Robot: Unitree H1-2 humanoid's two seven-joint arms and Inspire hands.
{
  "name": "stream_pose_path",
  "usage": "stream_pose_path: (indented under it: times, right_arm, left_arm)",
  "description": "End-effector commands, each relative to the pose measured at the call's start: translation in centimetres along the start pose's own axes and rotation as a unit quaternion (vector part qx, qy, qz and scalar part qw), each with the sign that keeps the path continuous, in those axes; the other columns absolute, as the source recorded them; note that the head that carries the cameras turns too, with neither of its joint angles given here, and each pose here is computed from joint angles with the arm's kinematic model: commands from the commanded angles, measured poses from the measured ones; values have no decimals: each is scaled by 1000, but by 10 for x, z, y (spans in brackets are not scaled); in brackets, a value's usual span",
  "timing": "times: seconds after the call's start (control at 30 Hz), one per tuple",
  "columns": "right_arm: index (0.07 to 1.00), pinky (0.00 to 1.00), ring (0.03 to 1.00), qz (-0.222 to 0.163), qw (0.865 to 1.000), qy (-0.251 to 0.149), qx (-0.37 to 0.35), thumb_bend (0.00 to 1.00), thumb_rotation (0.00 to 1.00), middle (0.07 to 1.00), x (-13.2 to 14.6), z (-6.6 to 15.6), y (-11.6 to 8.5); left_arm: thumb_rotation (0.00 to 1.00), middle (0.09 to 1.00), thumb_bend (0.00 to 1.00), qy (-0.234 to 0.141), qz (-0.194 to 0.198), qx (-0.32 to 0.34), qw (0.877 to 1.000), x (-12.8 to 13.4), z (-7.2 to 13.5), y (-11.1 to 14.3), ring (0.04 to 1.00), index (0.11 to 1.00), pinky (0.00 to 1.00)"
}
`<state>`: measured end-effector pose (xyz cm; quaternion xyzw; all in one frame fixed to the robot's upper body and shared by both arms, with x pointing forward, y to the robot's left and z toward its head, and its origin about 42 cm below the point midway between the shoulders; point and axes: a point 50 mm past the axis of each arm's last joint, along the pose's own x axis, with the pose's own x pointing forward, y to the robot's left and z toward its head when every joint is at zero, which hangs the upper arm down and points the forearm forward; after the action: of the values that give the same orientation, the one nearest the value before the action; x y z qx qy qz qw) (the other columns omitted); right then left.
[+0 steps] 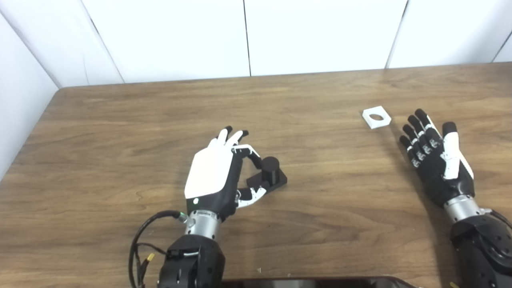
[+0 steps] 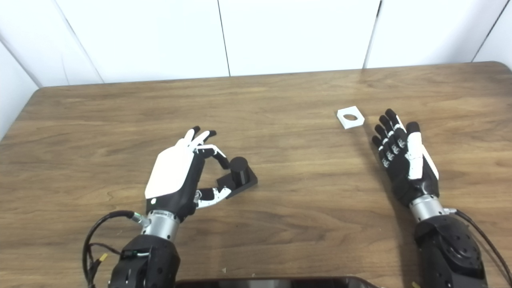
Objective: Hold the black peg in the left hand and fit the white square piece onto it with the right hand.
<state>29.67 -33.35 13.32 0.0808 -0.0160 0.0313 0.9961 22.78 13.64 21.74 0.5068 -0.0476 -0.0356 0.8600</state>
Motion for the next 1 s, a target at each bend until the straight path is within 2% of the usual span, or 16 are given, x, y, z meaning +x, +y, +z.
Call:
stream_pose_path:
  times: [0.0, 0.27, 0.37, 0.47, 0.63, 0.8, 0.97]
  right_arm:
    - [1000, 1000, 1000, 3, 1000, 3, 5, 623, 1000, 1000, 2, -3, 1]
    - [1000, 1000, 1000, 3, 1000, 2, 1, 613, 1000, 1000, 3, -1, 0]
    - [1000, 1000, 1000, 3, 1000, 3, 0, 618, 1000, 1000, 2, -1, 0]
    - [1000, 1000, 1000, 2, 1000, 3, 2, 619, 1000, 1000, 3, 0, -2]
    - [1000, 1000, 1000, -1, 1000, 3, -1, 626, 1000, 1000, 3, 1, -3]
    - [1000, 1000, 1000, -3, 1000, 4, -1, 614, 1000, 1000, 2, 2, -3]
    - [1000, 1000, 1000, -3, 1000, 3, -5, 615, 1000, 1000, 2, 3, -2]
  left_arm:
    - [68, 910, 518, -16, 35, 17, 999, 3, 5, 17, 1000, 493, 943]
    - [70, 892, 520, -1, 36, 26, 999, 9, -6, 19, 1000, 494, 934]
    - [150, 893, 736, 0, 33, 30, 999, 11, -8, 18, 1000, 604, 931]
    - [204, 895, 814, 2, 28, 42, 999, 13, -10, 16, 1000, 651, 936]
    - [258, 915, 866, 6, 10, 52, 999, 16, -11, 13, 1000, 722, 988]
    - [292, 943, 896, 14, -5, 60, 998, 19, -9, 11, 1000, 778, 1000]
    - [295, 953, 892, 15, -16, 50, 998, 21, -6, 8, 1000, 761, 1000]
